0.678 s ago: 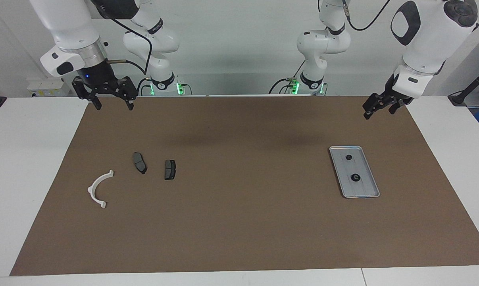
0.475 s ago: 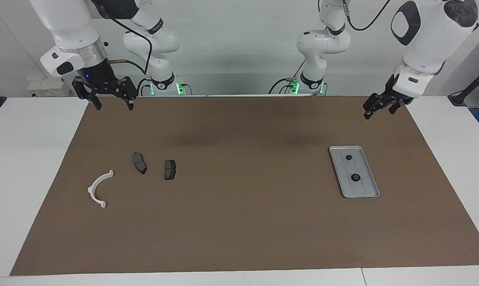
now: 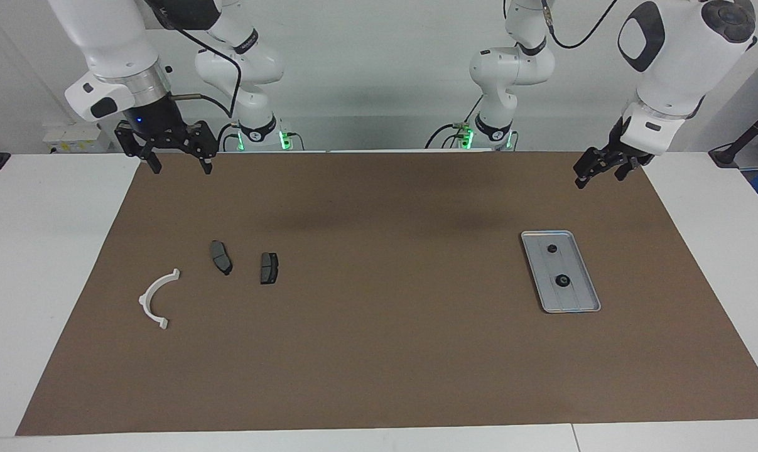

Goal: Place bearing gear from tray to pile
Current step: 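Reach into the silver tray and grasp the black bearing with the left gripper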

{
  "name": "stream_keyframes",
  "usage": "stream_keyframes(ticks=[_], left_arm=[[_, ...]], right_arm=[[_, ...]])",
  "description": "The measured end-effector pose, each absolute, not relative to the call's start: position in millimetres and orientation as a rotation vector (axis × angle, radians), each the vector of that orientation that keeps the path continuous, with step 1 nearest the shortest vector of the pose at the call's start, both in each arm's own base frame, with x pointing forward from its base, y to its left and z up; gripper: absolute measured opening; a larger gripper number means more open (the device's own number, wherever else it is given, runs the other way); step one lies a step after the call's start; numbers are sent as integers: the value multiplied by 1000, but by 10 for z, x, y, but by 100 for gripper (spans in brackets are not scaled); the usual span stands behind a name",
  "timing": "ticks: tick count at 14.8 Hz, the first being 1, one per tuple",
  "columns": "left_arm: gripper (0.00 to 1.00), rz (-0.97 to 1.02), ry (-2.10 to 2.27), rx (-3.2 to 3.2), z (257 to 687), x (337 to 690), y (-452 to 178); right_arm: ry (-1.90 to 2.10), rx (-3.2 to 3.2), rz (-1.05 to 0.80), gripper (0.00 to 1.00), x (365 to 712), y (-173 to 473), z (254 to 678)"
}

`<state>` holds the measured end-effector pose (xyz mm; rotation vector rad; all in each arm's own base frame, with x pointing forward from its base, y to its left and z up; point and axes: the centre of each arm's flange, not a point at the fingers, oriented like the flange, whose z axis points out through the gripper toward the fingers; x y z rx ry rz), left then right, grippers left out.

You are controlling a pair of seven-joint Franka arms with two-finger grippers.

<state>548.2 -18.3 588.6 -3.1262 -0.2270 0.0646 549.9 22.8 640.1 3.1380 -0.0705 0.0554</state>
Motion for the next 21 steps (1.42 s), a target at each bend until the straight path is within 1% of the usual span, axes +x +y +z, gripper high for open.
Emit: stream_keyframes(ticks=[3, 5, 7, 9, 11, 14, 17, 21], left_arm=[[100, 16, -252, -3129, 5827, 5528, -118], [100, -4, -264, -3129, 5637, 5587, -78], [100, -19, -267, -3129, 5301, 5708, -68], [100, -33, -265, -3129, 4830, 5851, -72], [100, -3, -232, -3128, 4379, 5950, -75], [100, 42, -193, -3126, 3840, 6086, -21], [100, 83, -106, -3128, 3412, 6148, 52], [100, 63, -90, -3129, 3145, 6207, 69]], right_arm=[[-71, 3138, 67, 100, 5491, 225, 6430], [-73, 3138, 70, 100, 5489, 220, 6439], [-73, 3138, 75, 100, 5490, 218, 6445], [-76, 3138, 83, 100, 5491, 208, 6457], [-84, 3138, 88, 100, 5488, 181, 6468], [-104, 3137, 93, 100, 5479, 112, 6487], [-105, 3137, 99, 100, 5468, 107, 6506], [-103, 3137, 99, 100, 5467, 115, 6508]])
